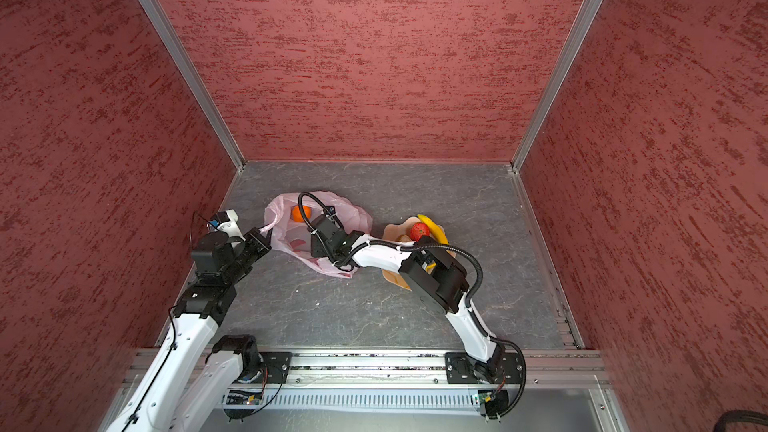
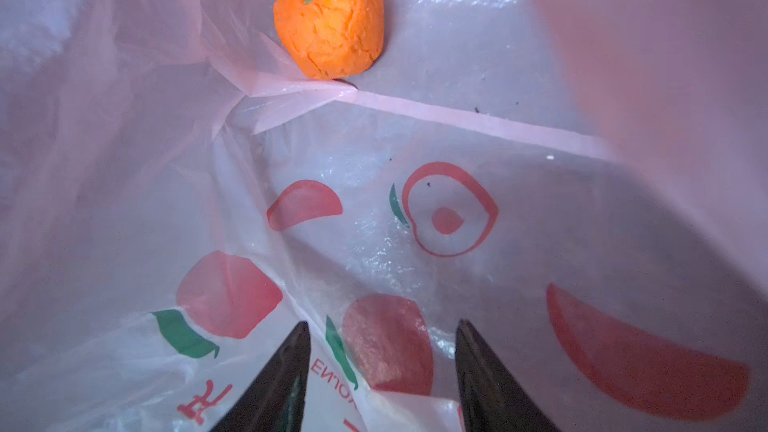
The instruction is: Take the fake fruits out of the plastic bag
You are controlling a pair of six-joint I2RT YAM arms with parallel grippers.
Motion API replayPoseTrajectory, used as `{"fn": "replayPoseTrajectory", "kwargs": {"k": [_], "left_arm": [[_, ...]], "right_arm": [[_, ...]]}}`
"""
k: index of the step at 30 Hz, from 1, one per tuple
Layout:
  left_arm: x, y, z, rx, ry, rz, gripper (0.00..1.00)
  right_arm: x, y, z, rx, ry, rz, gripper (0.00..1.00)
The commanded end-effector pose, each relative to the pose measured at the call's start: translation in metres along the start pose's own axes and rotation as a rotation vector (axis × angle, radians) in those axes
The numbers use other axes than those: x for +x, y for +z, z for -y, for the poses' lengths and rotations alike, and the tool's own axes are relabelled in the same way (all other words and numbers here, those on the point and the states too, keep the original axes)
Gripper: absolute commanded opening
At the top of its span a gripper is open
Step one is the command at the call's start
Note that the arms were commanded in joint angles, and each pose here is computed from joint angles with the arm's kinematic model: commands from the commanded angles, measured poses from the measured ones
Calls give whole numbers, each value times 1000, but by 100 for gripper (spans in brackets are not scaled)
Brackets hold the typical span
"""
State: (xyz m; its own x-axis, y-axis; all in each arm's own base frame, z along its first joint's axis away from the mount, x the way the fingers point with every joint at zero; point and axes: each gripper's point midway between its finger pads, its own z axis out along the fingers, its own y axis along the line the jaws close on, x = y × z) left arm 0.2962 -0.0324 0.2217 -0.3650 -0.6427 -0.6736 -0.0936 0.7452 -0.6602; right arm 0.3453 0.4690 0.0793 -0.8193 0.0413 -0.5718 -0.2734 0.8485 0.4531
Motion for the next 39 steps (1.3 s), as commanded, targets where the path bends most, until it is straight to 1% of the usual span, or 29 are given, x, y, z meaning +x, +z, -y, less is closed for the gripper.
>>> {"fn": "replayPoseTrajectory", "kwargs": {"k": [1,8,12,15,19,22,31,35,39], "left_arm": [[-20,-5,27,81,26,51,0],[-28,-9,57,155,73,44,0],[-24,-13,71,191,113,27,0],[-17,-19,73,190,128,10,0],[-2,-27,56,140,118,-19,0],[14,-33,38,97,99,-48,0],[53,-47,0,43,55,-92,0],[63,-52,-7,48,38,-105,0],[72,-56,-12,52,17,-118,0]], "right_arm": [[-1,8,5,2,35,27,57],[-2,9,2,-14,41,33,57],[-4,8,3,-20,48,45,57],[-4,6,3,-23,52,50,57],[-4,2,5,-19,53,53,57],[-6,-5,7,-14,53,65,61],[-12,-12,6,-7,47,80,66],[-16,-13,5,4,43,88,68],[-22,-14,7,28,38,111,74]]}}
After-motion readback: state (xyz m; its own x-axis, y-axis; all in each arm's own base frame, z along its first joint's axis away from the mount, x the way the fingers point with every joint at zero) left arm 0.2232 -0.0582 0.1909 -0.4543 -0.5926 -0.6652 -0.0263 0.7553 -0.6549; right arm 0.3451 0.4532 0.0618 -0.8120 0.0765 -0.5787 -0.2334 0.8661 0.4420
